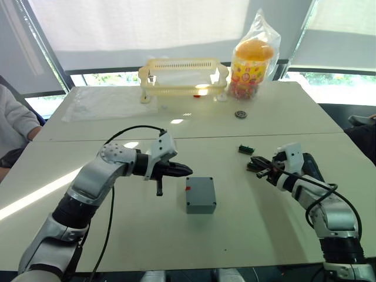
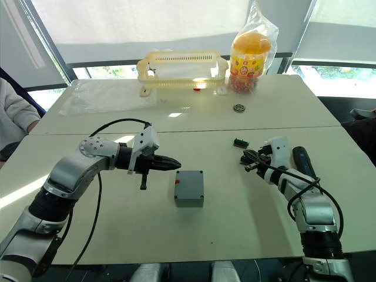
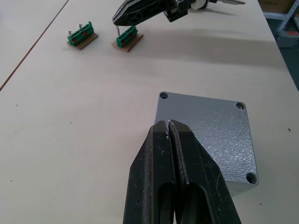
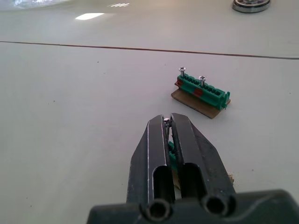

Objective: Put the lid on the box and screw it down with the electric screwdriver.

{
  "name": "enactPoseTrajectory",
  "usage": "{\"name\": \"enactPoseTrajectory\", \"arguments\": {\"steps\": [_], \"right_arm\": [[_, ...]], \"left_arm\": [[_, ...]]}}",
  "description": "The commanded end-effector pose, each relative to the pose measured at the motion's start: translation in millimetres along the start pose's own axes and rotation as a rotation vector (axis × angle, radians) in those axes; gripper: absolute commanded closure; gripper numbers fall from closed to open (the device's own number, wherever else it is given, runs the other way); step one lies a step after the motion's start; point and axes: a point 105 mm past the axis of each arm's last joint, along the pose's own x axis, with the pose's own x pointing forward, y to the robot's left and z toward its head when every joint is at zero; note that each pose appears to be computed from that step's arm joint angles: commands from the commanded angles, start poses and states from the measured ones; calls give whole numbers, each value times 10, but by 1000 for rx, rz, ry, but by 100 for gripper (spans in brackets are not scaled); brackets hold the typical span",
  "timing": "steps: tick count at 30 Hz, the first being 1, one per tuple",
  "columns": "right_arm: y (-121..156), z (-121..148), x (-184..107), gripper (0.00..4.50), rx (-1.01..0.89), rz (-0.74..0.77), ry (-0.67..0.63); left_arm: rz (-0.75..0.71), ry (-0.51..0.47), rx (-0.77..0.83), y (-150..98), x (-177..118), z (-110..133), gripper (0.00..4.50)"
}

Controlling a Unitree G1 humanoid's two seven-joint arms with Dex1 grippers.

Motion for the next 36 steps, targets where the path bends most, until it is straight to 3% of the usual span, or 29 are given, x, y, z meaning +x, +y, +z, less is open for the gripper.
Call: {"name": "enactPoseTrajectory", "arguments": {"steps": [1,4,8,17,24,36], "right_arm": [[-14,343,-79,440,-62,-10,-98],[93,552,-144,440,-100,35,-146],[577,745,-289,440,-103,268,-158],[1140,539,-297,440,-109,466,-77],[1252,406,-222,440,-158,533,-48],[1190,329,-150,440,-188,525,-36]], "left_arm": [[2,-16,33,6,-22,57,450],[4,-4,30,10,-56,25,450],[-4,70,53,-23,-148,-108,450],[23,111,47,-68,-221,-249,450],[42,119,39,-70,-226,-287,450],[47,112,29,-85,-212,-281,450]]}}
